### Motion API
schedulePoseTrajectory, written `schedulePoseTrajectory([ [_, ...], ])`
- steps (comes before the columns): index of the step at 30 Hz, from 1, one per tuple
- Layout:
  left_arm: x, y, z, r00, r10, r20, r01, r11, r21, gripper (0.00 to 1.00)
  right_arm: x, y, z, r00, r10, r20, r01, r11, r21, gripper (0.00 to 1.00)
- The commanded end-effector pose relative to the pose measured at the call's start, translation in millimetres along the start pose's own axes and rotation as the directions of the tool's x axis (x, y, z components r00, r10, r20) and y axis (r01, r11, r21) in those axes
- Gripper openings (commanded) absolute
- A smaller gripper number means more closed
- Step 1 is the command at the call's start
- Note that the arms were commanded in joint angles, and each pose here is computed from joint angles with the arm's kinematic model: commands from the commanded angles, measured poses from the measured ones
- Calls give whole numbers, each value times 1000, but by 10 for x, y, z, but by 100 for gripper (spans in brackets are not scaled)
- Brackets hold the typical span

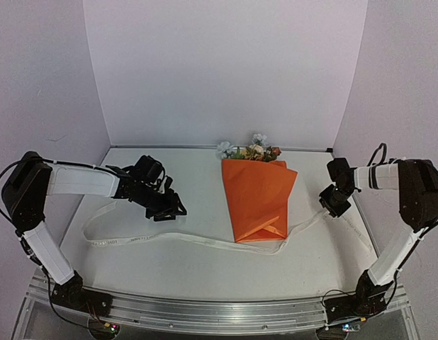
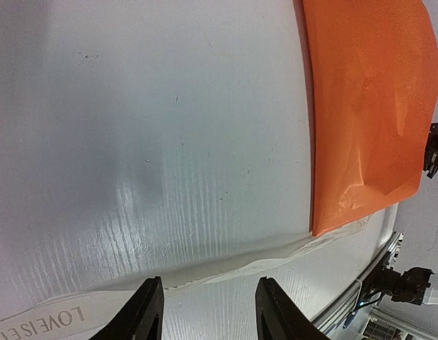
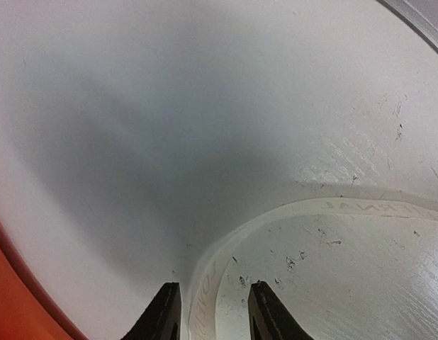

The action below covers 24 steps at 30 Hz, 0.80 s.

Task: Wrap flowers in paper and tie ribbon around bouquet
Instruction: Straighten the ribbon at the center of the board.

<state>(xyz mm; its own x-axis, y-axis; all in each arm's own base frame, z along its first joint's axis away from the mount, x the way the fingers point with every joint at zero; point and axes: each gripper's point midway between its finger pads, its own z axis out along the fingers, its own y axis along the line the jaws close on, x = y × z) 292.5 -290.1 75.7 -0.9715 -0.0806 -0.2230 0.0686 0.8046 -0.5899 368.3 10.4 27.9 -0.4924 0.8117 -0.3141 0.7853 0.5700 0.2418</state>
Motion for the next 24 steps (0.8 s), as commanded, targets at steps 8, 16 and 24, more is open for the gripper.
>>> schedulePoseTrajectory([
  [8,-4,-9,140,1000,5,-2,-5,999,48,42,-128,93,-22,998,48,32,-48,999,0,27],
  [16,16,-30,114,1000,13,0,-13,998,65,41,-101,56,-48,997,80,25,-80,997,5,23],
  [24,55,-29,77,1000,29,3,-30,996,86,40,63,103,-16,986,165,-8,-165,986,-29,25],
])
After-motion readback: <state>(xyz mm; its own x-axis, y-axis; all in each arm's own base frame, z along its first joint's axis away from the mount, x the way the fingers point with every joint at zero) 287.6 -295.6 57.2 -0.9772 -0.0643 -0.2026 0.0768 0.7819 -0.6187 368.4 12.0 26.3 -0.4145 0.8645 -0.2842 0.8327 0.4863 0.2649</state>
